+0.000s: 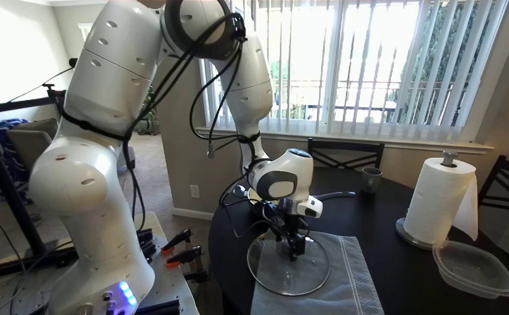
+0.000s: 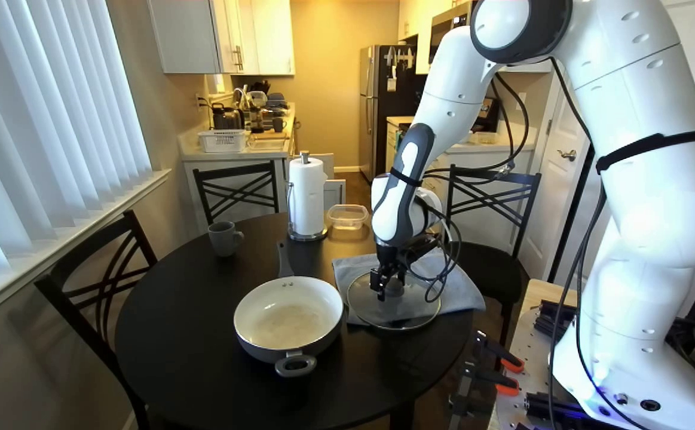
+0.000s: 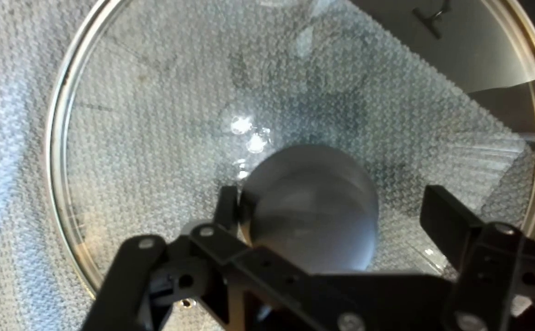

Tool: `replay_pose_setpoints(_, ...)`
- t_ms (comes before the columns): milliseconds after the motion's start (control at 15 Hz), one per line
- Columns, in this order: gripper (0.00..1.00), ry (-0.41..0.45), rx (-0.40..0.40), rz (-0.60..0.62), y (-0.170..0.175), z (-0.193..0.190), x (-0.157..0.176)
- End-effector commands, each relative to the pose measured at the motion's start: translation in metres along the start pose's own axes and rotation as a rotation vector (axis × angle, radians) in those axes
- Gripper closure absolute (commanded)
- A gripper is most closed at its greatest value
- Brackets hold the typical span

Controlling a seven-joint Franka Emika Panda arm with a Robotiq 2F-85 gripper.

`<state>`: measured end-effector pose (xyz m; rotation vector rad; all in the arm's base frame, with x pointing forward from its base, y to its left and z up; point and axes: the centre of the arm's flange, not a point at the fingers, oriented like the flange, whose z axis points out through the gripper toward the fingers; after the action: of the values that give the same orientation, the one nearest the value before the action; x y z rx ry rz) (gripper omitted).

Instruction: Put the lid on the pot

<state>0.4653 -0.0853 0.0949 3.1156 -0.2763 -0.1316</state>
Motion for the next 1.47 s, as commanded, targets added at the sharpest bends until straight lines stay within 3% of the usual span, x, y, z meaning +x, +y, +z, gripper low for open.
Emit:
replay_pose_setpoints(0, 0.0, 0.022, -0.007, 0.033, -0.017, 0.0, -0.019)
replay_pose_setpoints(667, 0.0, 0.107, 0.002, 0.118, 0.0, -0.006, -0.033)
replay_pose_setpoints(1133, 0.0, 0.138, 0.003, 0.174, 0.041, -0.034, -0.025)
replay_pose_setpoints(1400, 0.0, 0.102, 0.016, 0.168, 0.046, -0.037, -0.015)
